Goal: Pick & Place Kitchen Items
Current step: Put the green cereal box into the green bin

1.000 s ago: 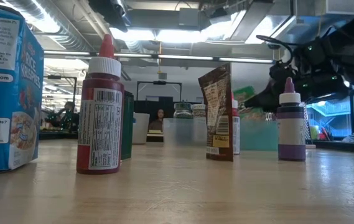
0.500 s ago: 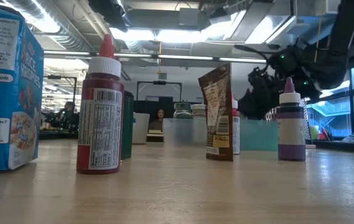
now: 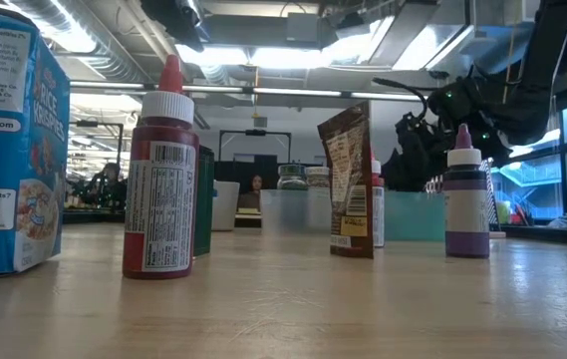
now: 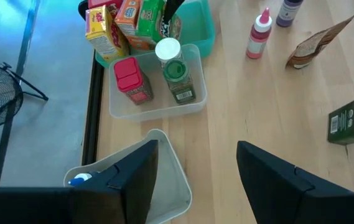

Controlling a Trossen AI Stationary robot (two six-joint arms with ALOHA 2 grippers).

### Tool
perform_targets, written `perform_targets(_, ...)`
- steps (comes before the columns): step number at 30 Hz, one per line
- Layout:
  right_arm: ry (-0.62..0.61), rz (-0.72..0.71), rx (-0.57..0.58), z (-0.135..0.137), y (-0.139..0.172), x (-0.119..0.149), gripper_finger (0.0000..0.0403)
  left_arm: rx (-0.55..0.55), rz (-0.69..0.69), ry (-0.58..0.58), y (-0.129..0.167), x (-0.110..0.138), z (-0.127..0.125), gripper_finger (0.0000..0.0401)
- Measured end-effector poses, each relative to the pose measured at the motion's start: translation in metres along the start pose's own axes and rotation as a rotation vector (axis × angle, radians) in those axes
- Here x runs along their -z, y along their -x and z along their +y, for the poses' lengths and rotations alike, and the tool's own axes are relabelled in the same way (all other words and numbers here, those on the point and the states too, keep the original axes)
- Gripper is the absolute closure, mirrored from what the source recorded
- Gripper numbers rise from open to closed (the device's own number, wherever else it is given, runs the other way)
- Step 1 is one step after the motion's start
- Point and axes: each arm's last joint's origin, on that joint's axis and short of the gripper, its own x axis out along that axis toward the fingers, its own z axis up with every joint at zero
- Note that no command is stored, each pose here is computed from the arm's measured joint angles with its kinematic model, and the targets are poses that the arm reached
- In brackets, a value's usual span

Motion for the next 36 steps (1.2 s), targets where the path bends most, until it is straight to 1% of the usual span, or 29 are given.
perform_targets(3,0.026,-0.002,0.034,-0.002,0.000,0.000,0.0272,0.000,0.000,0.000,0.000,0.000,0.000,0.0189)
perform_targets(7,0.026,-0.003,0.089,-0.004,0.000,-0.001,0.0270,0.000,0.000,0.000,0.000,0.000,0.000,0.0189)
perform_targets(14,0.029,-0.007,0.091,-0.005,-0.003,-0.005,0.0255,-0.001,0.001,0.000,0.000,0.000,0.000,0.0189)
perform_targets(21,0.039,-0.044,0.091,-0.007,-0.009,-0.017,0.0222,-0.001,0.001,-0.002,0.000,0.000,0.000,0.0189)
perform_targets(29,0.008,0.062,0.089,-0.008,-0.012,-0.012,0.0187,-0.001,0.001,-0.001,0.000,0.000,0.000,0.0189)
perform_targets(36,-0.022,0.066,0.088,-0.008,-0.012,-0.012,0.0178,-0.001,0.001,-0.002,0.000,0.000,0.000,0.0189)
